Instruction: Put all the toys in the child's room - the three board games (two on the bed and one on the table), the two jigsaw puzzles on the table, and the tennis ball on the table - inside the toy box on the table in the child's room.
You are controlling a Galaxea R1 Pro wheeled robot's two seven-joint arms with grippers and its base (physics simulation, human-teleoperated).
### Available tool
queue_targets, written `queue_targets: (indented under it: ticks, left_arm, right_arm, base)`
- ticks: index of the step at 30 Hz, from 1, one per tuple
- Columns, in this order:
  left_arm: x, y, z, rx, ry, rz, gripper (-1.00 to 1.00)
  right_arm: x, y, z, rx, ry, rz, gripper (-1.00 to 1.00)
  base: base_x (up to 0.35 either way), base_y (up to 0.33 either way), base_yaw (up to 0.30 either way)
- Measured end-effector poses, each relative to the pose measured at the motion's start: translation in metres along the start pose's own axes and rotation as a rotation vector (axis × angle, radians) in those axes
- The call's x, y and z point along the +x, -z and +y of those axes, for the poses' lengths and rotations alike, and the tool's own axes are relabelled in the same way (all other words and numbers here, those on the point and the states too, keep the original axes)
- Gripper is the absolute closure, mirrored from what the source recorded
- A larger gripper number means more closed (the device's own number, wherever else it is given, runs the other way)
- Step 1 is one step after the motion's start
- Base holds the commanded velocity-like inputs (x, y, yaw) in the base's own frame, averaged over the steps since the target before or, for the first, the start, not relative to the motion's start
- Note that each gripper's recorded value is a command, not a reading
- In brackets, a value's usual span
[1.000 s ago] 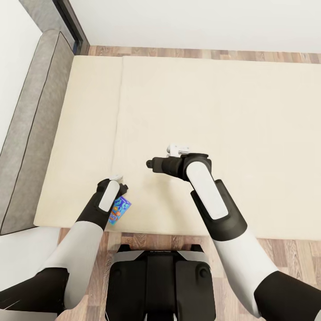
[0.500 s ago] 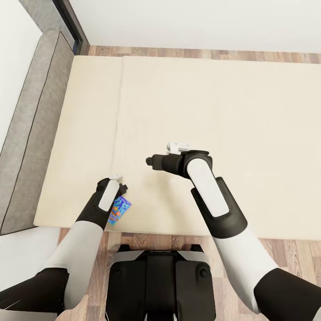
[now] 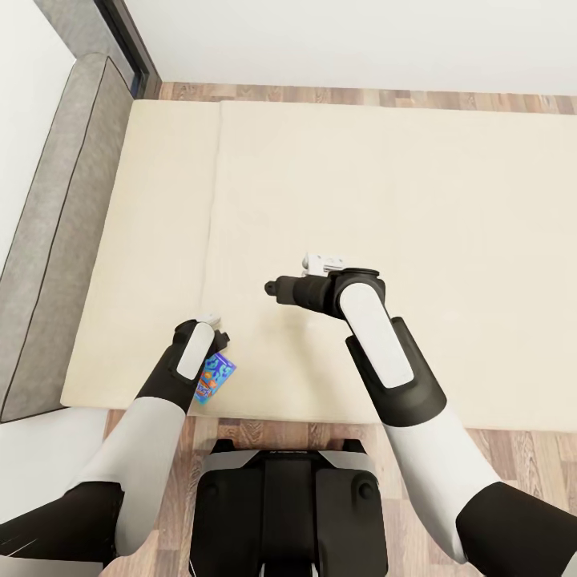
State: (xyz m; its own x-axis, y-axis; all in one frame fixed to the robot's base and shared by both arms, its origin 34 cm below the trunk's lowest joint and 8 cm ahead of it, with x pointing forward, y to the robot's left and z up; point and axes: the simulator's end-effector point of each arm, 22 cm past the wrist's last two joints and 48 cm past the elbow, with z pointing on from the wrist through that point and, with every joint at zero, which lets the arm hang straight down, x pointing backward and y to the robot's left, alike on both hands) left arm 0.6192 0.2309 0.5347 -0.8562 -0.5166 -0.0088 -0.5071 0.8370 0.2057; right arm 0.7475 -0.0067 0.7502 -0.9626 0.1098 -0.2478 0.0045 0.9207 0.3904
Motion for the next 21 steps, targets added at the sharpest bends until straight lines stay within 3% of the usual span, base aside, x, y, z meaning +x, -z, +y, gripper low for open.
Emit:
queue_targets:
  ticks: [21]
  left_arm:
    - [0.0028,0.0003,-0.0005,0.001,-0.014,0.014,-1.00]
  right_arm:
    - [0.0006,-0.0001,-0.0003,0.001,0.000,0.001,-1.00]
  base:
    - [0.000,0.000,0.000]
